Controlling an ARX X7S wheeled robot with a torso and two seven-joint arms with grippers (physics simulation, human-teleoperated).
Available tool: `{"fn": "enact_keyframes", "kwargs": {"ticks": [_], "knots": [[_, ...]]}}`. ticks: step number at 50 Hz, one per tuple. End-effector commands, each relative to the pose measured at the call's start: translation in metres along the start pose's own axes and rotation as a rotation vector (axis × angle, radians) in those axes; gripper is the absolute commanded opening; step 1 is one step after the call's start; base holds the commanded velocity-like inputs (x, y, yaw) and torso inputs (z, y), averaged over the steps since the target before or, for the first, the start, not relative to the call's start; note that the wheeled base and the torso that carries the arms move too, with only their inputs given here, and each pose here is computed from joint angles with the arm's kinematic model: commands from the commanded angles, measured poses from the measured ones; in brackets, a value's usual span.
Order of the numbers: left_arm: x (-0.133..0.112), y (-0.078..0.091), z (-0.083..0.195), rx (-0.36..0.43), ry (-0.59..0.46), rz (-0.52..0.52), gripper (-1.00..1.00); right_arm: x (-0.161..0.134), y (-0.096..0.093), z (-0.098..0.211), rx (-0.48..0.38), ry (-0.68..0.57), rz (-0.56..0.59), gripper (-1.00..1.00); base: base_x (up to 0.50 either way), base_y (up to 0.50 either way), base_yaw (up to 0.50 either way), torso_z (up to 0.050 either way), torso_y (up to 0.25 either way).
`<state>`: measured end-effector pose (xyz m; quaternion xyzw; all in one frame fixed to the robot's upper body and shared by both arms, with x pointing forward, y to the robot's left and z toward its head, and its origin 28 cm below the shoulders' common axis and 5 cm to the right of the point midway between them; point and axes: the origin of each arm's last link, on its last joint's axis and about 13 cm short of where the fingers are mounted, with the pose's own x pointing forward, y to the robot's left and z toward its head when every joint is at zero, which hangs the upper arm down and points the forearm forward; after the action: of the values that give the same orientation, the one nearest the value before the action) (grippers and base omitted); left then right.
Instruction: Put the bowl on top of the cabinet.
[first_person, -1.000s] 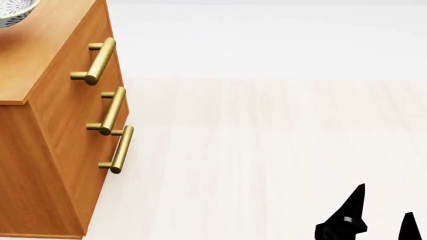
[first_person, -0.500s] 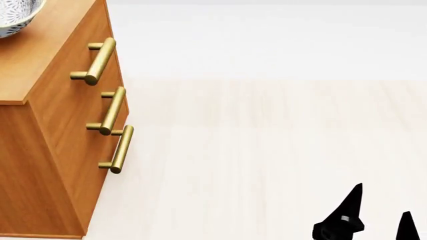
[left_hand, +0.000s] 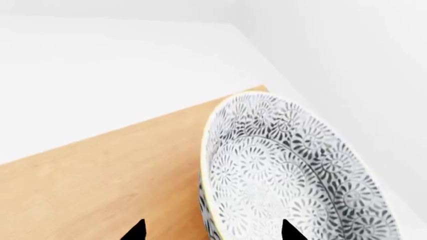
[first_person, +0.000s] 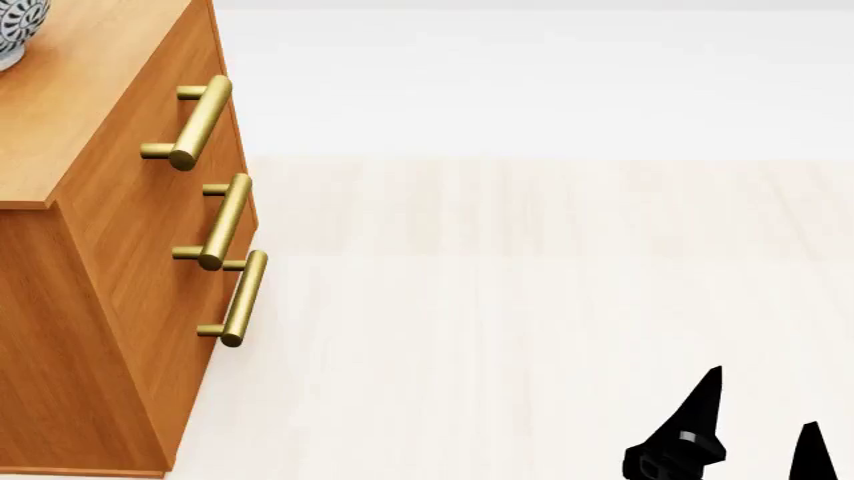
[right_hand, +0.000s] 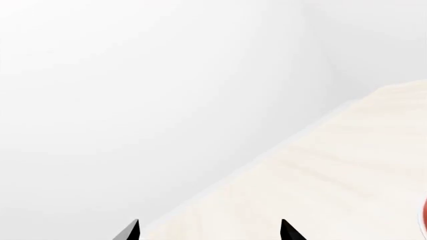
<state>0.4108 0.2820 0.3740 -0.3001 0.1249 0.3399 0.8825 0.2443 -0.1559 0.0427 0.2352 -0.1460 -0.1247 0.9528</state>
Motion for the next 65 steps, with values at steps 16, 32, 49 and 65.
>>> {"fn": "enact_keyframes", "kwargs": {"ticks": [16, 32, 49, 65], "knots": [[-0.017, -0.011, 0.011, 0.020, -0.032, -0.036, 1.00, -0.008, 0.002, 0.006, 0.005, -0.041, 0.037, 1.00, 0.00, 0.00, 0.00, 0.000, 0.000], [-0.033, -0.019, 0.024, 0.087, -0.126, -0.027, 1.00, -0.017, 0.005, 0.011, 0.012, -0.051, 0.073, 1.00, 0.00, 0.00, 0.00, 0.000, 0.000], [-0.071, -0.021, 0.027, 0.218, -0.269, -0.023, 1.00, -0.024, 0.009, 0.013, 0.015, -0.056, 0.103, 1.00, 0.00, 0.00, 0.00, 0.000, 0.001], [-0.107, -0.032, 0.008, 0.409, -0.478, -0.027, 1.00, -0.029, 0.011, 0.015, 0.012, -0.064, 0.119, 1.00, 0.00, 0.00, 0.00, 0.000, 0.000]]}}
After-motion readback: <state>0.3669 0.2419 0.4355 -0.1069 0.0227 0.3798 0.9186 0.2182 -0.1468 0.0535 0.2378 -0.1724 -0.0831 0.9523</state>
